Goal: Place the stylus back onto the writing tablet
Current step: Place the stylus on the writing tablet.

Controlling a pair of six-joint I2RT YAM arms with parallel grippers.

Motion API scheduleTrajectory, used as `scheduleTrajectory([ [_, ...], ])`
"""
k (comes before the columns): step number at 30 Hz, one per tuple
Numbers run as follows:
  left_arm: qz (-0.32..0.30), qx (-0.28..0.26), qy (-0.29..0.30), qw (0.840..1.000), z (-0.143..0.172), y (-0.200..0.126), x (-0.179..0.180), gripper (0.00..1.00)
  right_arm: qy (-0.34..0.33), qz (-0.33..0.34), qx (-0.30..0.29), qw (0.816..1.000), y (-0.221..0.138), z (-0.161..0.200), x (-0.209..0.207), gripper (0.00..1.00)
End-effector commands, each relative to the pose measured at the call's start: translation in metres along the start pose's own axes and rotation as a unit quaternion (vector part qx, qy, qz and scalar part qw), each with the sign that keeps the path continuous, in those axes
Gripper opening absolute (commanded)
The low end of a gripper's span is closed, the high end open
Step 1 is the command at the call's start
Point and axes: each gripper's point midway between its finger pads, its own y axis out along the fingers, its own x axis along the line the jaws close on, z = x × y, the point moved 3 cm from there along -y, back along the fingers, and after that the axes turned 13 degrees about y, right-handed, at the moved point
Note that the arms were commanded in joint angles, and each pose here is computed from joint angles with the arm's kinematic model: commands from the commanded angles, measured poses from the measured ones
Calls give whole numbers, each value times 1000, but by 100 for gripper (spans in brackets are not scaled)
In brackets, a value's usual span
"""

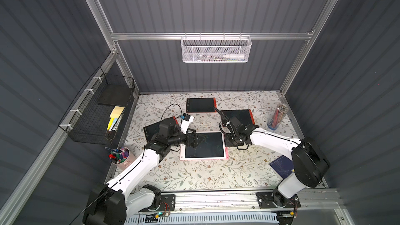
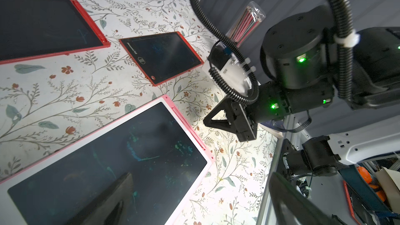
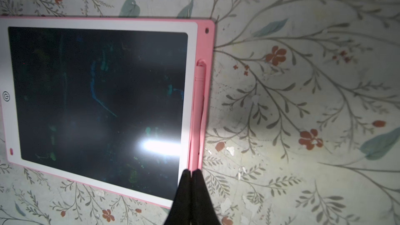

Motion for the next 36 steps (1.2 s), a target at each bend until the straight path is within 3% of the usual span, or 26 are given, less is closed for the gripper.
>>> scheduleTrajectory([
  [1,23,3,8,1000,2,5,-4,99,8,-12,6,1000,6,-1,4,3],
  [10,25,1,7,1000,4,5,-6,99,20,43,2,999,24,-11,0,0],
  [36,17,4,2,1000,6,6,-4,99,8,73,23,997,50,-9,6,0],
])
